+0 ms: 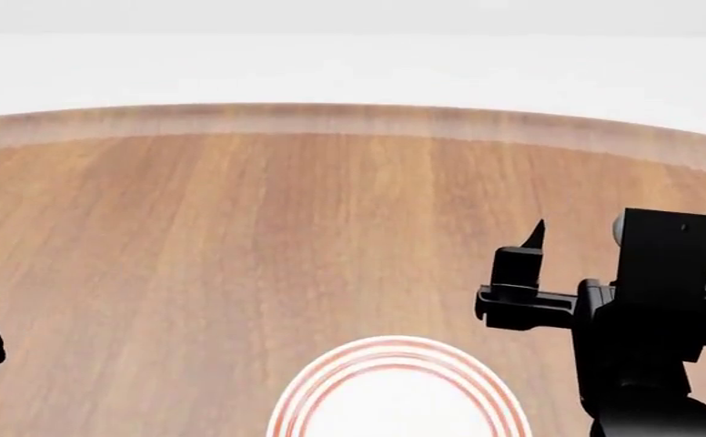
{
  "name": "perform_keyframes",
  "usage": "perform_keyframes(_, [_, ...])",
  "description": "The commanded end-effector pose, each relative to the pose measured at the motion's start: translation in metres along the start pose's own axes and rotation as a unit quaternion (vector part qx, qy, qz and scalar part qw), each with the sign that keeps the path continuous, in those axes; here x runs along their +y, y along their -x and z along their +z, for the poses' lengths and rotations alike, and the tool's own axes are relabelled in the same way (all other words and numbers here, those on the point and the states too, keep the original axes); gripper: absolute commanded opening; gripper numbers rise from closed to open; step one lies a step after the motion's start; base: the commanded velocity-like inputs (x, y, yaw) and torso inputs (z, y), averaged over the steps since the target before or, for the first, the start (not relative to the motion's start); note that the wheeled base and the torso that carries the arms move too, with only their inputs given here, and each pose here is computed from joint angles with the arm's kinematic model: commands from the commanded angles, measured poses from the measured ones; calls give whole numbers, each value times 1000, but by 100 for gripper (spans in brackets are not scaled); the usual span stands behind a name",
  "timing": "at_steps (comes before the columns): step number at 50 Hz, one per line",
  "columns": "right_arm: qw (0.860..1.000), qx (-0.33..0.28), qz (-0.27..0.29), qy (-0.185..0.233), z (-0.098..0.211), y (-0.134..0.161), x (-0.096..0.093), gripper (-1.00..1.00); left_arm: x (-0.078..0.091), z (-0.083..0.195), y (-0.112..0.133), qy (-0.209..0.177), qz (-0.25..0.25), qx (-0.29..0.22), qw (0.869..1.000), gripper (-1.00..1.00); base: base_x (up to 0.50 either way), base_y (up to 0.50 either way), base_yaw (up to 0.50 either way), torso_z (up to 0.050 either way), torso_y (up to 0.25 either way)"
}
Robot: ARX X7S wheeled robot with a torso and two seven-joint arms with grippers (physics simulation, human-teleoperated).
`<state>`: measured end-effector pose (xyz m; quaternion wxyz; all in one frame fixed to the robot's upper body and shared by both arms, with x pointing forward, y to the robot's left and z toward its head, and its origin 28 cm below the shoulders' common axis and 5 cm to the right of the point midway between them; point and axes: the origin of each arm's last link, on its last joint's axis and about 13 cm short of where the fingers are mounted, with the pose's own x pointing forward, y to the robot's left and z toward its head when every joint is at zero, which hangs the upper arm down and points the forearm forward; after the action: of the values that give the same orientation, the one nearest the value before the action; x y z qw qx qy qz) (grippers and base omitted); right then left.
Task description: Pick up the red mug and put it on the plate
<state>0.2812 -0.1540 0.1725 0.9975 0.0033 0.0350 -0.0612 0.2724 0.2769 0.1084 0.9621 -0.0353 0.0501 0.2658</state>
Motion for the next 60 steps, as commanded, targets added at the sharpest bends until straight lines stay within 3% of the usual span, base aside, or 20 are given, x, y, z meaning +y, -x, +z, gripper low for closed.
perform_keyframes(1, [1000, 3, 1, 0, -2, -1, 0, 100, 7, -15, -1, 2, 21, 27, 999, 100, 0, 0, 0, 0, 0])
perform_keyframes(17, [1000, 9, 4, 1, -5, -3, 2, 100, 10, -27, -5, -1, 36, 59, 998, 100, 0, 0, 0, 0, 0])
perform_keyframes(30, [1000, 13, 5, 1, -7, -4, 3, 100, 7, -36, -5, -1, 25, 132, 991, 100, 0, 0, 0, 0, 0])
perform_keyframes(33, [1000, 13, 5, 1, -7, -4, 3, 100, 6, -37, -7, 3, 49, 161, 986, 100, 0, 0, 0, 0, 0])
perform_keyframes(60, [1000, 19, 7, -1, -11, -6, 3, 100, -1, -48, -16, -4, 15, 205, 979, 100, 0, 0, 0, 0, 0])
